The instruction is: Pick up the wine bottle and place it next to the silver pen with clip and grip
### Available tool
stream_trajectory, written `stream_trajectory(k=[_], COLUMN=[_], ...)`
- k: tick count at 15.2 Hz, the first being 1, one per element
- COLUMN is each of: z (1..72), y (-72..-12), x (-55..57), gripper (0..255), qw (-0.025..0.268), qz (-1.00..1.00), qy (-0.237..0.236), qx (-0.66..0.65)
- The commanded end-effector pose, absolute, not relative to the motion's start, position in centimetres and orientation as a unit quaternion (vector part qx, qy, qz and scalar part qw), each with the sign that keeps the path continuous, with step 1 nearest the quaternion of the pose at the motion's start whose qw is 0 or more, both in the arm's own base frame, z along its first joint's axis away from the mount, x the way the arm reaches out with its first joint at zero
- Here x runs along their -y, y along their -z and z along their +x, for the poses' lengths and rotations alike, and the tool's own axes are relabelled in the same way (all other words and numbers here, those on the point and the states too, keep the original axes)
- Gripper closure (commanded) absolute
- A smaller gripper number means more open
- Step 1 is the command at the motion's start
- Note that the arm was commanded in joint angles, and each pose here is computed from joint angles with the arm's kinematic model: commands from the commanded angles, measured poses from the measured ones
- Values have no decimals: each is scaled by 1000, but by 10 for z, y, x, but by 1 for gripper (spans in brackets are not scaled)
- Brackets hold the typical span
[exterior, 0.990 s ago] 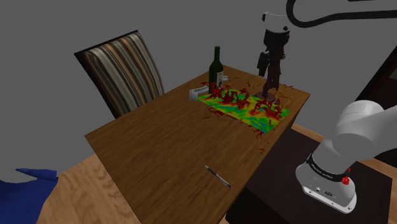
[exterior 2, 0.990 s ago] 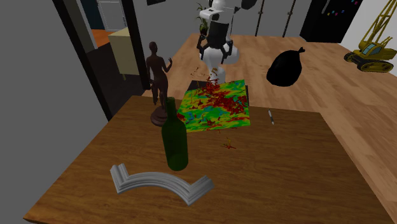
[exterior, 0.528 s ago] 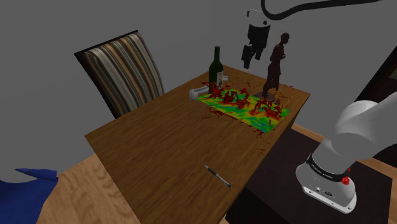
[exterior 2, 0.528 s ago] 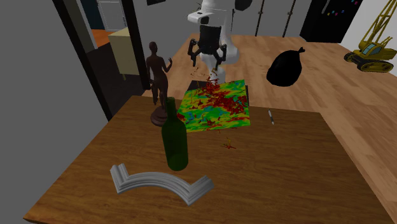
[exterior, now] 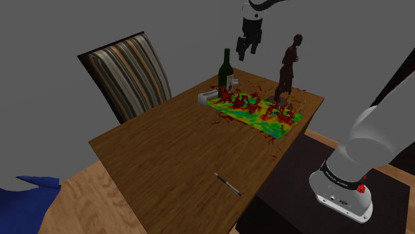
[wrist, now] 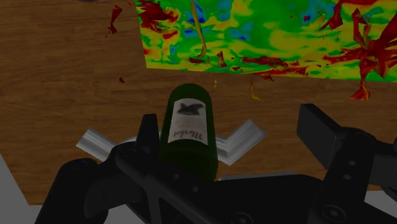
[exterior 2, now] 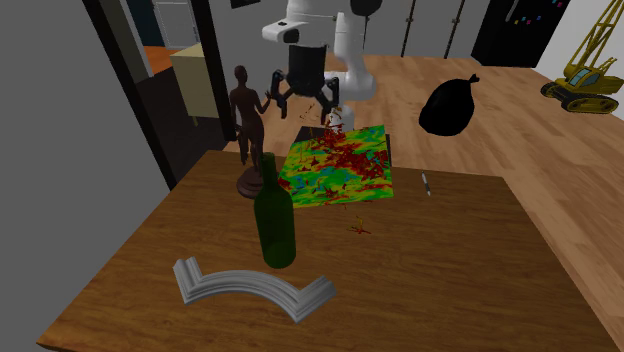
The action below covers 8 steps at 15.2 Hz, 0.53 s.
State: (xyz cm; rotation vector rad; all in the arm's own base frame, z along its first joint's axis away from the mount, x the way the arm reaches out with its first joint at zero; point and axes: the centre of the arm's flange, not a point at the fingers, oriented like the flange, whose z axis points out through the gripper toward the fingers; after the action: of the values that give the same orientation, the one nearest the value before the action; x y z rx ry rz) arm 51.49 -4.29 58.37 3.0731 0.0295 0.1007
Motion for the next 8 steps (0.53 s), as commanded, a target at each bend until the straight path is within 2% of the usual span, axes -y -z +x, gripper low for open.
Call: stream_trajectory(k=[1,8], z=[542,630], y=[-584,-587], x=[50,80], gripper=[0,0], qw=[27,7], qz=[999,999], qy=[-34,-37], qx=[-8,-2])
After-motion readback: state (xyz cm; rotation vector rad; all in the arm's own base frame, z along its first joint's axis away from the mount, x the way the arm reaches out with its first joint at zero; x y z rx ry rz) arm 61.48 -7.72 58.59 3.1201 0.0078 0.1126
